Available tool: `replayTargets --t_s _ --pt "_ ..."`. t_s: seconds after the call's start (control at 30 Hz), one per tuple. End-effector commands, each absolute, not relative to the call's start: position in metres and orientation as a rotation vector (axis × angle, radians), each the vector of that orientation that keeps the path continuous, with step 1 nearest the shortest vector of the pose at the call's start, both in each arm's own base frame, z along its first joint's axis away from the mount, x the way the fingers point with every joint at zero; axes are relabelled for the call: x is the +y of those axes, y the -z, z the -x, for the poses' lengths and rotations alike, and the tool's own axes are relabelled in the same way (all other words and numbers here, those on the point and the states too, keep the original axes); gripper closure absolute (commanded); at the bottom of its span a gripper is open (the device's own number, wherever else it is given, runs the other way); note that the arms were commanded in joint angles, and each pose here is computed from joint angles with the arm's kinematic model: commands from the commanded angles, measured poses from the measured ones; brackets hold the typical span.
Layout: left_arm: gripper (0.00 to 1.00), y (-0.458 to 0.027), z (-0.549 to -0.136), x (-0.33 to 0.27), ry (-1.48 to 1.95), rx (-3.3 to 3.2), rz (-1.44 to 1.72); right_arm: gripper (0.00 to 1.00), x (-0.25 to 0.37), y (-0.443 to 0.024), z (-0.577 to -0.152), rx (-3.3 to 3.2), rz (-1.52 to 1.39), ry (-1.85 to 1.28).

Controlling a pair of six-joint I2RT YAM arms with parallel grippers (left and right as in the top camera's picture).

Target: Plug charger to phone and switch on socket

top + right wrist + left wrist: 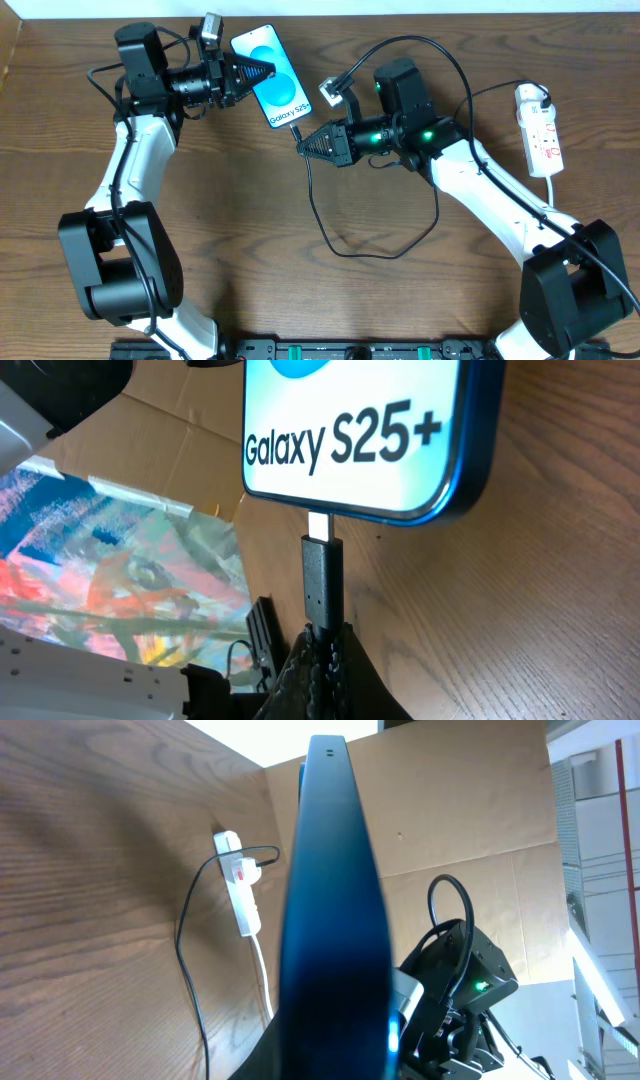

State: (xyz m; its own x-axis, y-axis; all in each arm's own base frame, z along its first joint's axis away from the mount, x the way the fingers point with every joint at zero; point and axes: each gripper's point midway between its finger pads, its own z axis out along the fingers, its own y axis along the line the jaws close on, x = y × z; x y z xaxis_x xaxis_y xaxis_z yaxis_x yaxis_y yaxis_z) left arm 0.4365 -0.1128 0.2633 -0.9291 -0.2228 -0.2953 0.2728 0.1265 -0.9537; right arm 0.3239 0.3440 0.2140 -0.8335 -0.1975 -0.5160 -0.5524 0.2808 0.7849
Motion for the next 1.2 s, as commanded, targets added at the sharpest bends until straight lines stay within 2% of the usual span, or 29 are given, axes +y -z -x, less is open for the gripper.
replayTargets --t_s 0.0,1.17 --pt "0.93 -0.2812 -0.4281 -0.1149 1.874 2.014 -0.132 0.99 0.3435 -0.2163 -0.3226 2.233 0.687 -1.584" --pt "0.93 -0.2807 -0.4289 -0.1148 1.869 2.015 -0.129 0.99 0.3403 -0.2196 -0.3197 2.146 0.807 -1.575"
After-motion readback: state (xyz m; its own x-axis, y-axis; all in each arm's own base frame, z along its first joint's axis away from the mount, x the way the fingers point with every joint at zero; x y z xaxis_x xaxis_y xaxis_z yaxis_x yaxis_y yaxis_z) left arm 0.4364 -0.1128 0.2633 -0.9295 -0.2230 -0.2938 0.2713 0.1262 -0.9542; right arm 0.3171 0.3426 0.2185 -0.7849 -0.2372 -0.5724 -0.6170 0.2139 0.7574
